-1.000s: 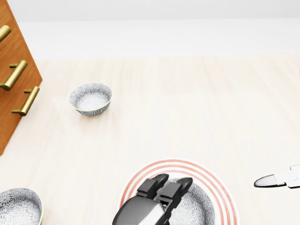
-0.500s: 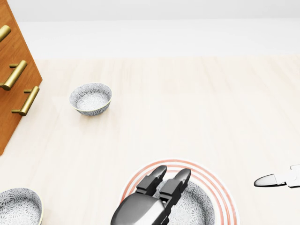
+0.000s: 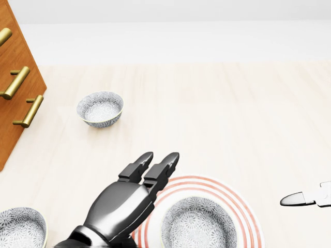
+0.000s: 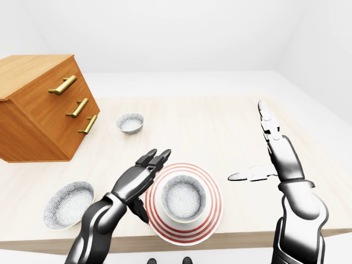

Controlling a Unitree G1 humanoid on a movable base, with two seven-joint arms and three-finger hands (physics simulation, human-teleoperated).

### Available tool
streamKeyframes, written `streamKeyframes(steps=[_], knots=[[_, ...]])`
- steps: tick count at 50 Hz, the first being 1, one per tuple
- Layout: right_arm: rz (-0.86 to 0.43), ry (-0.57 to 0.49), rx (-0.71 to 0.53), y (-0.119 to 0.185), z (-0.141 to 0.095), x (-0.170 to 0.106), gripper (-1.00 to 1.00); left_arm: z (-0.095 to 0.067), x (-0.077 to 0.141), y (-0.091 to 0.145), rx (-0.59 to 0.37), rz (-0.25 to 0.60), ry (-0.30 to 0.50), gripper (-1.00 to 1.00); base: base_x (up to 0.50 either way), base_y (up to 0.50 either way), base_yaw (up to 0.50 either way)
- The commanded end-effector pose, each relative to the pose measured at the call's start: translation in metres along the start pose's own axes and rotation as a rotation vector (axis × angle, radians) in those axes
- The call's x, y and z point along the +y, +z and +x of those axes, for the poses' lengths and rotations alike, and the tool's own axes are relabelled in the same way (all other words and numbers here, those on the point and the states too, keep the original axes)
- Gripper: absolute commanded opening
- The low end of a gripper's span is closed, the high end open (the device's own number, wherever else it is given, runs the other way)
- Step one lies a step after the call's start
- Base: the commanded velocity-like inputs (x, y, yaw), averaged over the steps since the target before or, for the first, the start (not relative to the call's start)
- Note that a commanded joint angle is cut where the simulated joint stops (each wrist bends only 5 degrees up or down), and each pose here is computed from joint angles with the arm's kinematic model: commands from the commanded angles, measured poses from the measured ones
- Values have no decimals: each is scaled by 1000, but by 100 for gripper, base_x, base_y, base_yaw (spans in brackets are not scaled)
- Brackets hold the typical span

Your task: Put the bowl in the middle on the plate.

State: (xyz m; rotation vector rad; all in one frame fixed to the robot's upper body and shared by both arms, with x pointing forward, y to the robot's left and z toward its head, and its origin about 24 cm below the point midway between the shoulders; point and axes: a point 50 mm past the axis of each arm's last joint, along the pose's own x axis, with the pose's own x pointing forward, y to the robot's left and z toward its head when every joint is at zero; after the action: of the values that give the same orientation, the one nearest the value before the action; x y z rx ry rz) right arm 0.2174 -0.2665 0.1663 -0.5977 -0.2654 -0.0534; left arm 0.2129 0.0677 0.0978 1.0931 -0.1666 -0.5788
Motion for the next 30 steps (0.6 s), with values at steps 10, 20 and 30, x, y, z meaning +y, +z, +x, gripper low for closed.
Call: streamKeyframes(steps=[10, 20, 30], knots=[[1, -1, 6, -1, 0, 1, 100, -15, 68, -47, 155, 16, 143, 100, 0, 0, 0], [-1, 0, 7, -1, 0, 1, 100, -13, 96, -75, 155, -90, 196, 100, 0, 0, 0], [2, 2, 14, -3, 0, 1, 100, -14, 109, -94, 128, -195, 266, 100, 0, 0, 0]])
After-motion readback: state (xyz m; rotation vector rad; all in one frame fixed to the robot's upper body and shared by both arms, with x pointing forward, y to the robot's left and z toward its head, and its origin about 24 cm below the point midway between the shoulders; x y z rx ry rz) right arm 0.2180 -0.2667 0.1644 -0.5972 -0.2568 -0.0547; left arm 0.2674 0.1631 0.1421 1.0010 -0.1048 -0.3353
